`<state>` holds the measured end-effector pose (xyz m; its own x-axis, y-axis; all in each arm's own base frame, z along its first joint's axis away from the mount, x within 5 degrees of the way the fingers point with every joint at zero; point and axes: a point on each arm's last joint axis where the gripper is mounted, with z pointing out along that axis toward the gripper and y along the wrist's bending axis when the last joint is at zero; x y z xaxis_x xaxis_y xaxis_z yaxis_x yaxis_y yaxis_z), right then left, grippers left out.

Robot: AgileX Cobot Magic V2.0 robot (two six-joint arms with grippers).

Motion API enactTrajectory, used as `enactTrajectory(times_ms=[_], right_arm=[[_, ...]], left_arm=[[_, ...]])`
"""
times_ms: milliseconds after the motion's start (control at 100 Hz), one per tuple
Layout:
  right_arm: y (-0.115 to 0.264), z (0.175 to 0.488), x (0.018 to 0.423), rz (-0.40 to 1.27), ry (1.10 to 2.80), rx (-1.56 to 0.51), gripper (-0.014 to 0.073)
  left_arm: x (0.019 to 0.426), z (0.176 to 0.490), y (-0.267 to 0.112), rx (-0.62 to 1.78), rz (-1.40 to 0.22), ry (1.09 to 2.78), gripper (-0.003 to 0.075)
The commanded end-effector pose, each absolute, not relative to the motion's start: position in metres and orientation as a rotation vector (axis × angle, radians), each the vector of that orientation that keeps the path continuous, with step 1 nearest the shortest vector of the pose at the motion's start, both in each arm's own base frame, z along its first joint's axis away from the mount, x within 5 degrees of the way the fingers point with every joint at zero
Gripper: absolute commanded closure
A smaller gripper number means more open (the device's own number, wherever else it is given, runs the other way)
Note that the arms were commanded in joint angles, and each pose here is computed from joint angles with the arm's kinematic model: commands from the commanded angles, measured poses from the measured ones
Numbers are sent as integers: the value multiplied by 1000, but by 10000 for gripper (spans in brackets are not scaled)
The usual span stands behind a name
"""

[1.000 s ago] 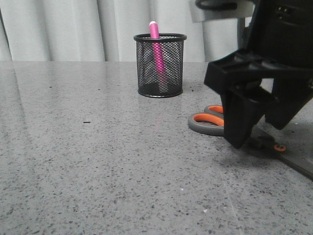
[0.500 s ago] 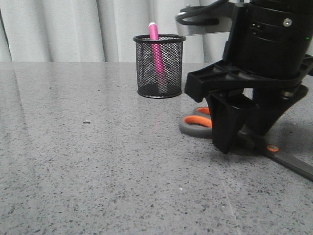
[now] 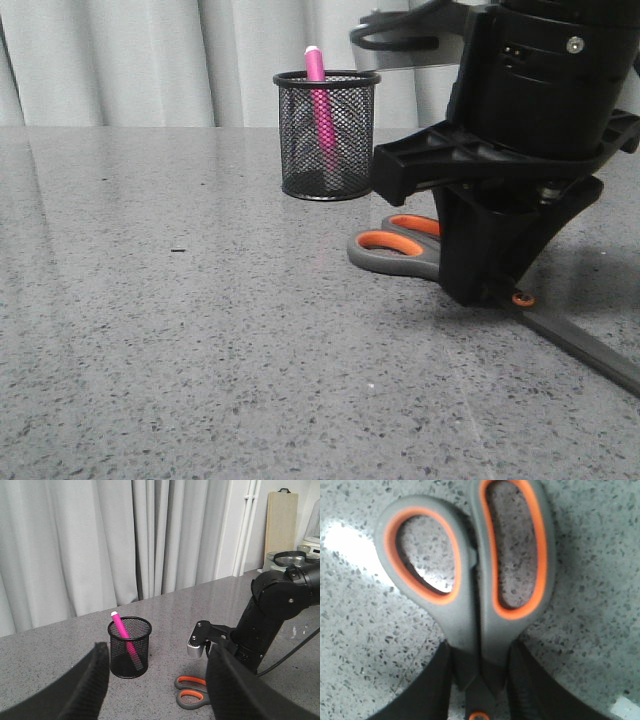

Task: Put pen and scissors into bin
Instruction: 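Lift the scissors with the right gripper and carry them above the cup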

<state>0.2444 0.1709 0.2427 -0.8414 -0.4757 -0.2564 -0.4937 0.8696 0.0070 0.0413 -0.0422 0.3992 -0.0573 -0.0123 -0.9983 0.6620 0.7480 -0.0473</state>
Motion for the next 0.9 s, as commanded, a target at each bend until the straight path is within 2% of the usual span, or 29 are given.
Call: enactTrajectory(times_ms=[0,160,270,400,490,630,890], right_arm=[[164,263,242,89,2715,-730,666],[158,347,233,225,2412,-642,666],[156,404,231,323,2104,-571,666],[165,440,244,338,1702,-562,668],[174,447,260,296,1484,-592,668],[178,436,297,319,1319,-537,668],[184,379,356,362,1370,-439,668]], left_arm=[[41,413,-41,495,-622,1467,335],[41,413,-41,493,-623,1464,335],[41,416,-40,479,-624,1438,335],[42,418,-40,467,-623,1416,335],[41,418,-40,469,-623,1419,335],[41,416,-40,481,-622,1441,335],[41,413,-41,490,-642,1471,335]])
